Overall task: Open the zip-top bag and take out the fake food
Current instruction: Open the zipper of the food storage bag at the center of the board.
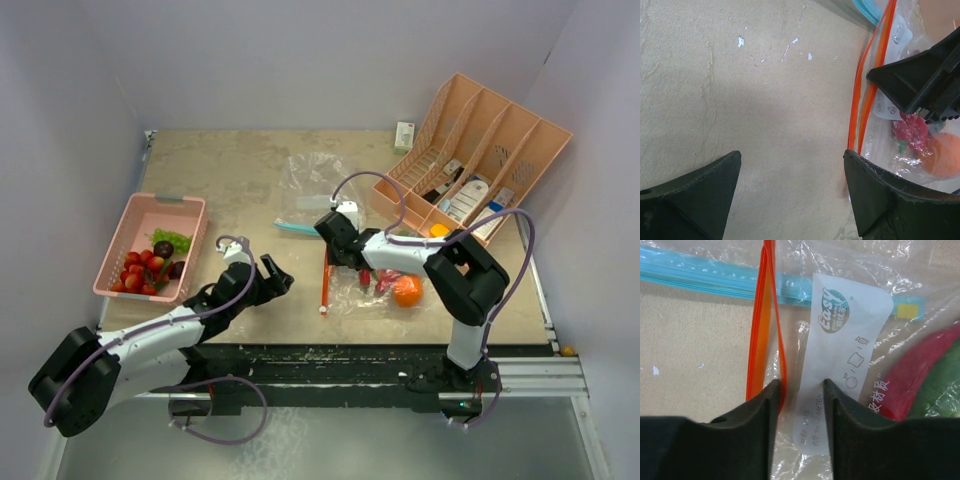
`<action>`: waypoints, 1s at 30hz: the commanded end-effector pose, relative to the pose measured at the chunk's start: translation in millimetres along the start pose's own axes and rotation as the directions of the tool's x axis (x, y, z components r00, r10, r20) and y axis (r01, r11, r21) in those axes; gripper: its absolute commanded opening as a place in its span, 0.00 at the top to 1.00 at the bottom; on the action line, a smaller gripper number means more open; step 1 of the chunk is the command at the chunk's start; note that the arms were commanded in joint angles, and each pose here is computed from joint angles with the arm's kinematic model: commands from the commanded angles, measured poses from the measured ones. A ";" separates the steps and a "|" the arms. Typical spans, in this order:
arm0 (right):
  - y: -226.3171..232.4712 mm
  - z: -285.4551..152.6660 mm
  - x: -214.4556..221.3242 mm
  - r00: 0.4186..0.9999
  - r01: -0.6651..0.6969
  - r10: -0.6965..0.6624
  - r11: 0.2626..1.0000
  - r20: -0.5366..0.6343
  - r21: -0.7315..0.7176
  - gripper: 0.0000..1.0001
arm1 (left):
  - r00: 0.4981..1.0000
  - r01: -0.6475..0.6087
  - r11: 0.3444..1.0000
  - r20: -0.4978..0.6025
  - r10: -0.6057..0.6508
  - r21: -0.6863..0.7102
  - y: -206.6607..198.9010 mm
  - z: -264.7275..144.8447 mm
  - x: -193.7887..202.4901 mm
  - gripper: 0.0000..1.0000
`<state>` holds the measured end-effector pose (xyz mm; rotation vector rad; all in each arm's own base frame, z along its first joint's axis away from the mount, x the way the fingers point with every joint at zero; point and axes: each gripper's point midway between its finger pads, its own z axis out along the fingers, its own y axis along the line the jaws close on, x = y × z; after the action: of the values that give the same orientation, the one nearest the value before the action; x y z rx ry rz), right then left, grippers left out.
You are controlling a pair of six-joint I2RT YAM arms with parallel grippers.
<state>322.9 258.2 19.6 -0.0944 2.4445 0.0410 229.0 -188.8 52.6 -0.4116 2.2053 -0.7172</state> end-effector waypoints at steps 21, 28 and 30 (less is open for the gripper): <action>-1.7 -49.9 -13.1 0.997 0.007 -0.008 1.000 0.075 0.021 1.00 | 0.974 -0.226 0.904 0.062 0.218 0.363 -147.1 9.9 -18.4 0.61; -10.5 -83.9 -27.2 0.990 -0.039 0.042 0.999 0.138 -0.021 1.00 | 0.981 -0.176 0.913 -0.017 0.196 0.368 -165.2 37.7 2.9 0.75; -15.1 -93.9 -27.4 0.987 -0.050 0.056 0.998 0.148 -0.040 1.00 | 0.983 -0.155 0.915 -0.030 0.179 0.372 -165.8 42.0 7.2 0.76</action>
<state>291.5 241.4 76.9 -0.0953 2.3629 0.0306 261.1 -322.6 117.9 0.0189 2.1019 -0.9629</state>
